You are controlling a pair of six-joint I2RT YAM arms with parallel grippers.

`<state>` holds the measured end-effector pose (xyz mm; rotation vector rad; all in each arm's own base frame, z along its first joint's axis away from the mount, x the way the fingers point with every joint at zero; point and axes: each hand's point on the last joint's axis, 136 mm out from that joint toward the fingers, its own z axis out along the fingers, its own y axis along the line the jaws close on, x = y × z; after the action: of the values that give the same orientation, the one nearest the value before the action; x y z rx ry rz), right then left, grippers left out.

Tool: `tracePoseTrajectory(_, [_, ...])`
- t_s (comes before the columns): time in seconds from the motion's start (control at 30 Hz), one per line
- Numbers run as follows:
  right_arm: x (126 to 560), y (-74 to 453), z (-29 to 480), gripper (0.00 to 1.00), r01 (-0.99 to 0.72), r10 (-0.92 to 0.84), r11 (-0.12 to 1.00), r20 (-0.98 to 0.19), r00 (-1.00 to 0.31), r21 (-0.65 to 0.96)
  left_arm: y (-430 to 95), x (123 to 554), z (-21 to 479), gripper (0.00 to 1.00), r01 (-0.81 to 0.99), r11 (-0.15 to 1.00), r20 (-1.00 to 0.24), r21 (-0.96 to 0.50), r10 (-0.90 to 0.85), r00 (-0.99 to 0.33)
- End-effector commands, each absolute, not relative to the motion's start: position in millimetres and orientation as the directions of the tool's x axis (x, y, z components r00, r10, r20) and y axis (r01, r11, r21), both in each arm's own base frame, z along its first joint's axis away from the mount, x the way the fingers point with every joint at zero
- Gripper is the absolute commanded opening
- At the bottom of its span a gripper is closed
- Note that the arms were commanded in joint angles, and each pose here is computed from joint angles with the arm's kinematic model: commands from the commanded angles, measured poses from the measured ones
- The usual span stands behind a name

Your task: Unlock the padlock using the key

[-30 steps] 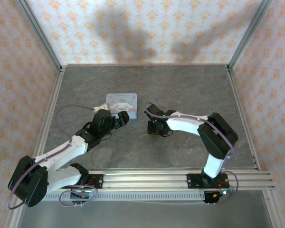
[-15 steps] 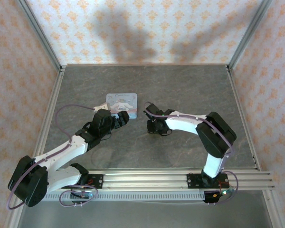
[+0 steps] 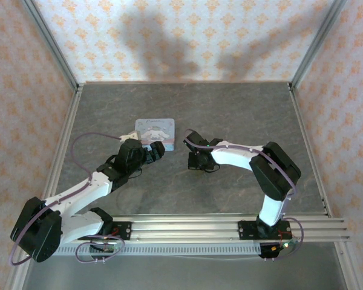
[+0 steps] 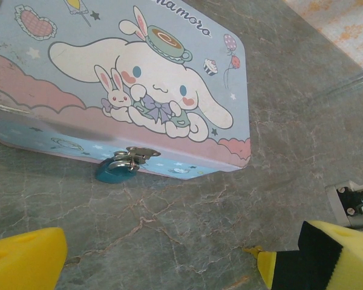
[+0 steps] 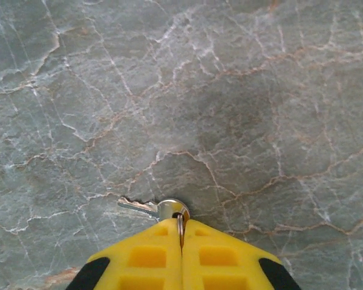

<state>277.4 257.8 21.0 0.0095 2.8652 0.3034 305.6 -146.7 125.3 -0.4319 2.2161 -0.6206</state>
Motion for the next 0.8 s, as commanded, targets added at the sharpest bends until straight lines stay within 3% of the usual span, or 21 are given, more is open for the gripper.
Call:
tracePoseTrajectory(0.0, [281.1,258.8,18.7,0.0,-0.02,0.042,0.975,-0.269,-0.962,0.222,-150.7,309.2,136.9,1.0,-0.079,0.828,-0.616,-0.555,-0.474,-0.63])
tracePoseTrajectory(0.17, [284.2,257.5,31.6,0.0,0.018,0.118,0.947,-0.296,-0.948,0.321,-158.0,308.9,144.0,1.0,-0.058,0.799,-0.597,-0.598,-0.493,-0.633])
tracePoseTrajectory(0.4, [292.9,267.7,76.6,0.0,0.045,0.297,0.808,-0.341,-0.892,0.588,-190.1,311.4,167.4,0.99,0.007,0.673,-0.513,-0.74,-0.558,-0.653])
tracePoseTrajectory(0.63, [295.1,271.2,140.2,0.0,-0.068,0.413,0.648,-0.424,-0.806,0.759,-233.8,312.9,206.4,0.91,0.123,0.598,-0.51,-0.792,-0.539,-0.67])
tracePoseTrajectory(0.77, [291.5,265.4,165.8,0.0,-0.155,0.42,0.639,-0.511,-0.75,0.754,-252.8,314.7,219.2,0.86,0.158,0.579,-0.517,-0.8,-0.53,-0.672])
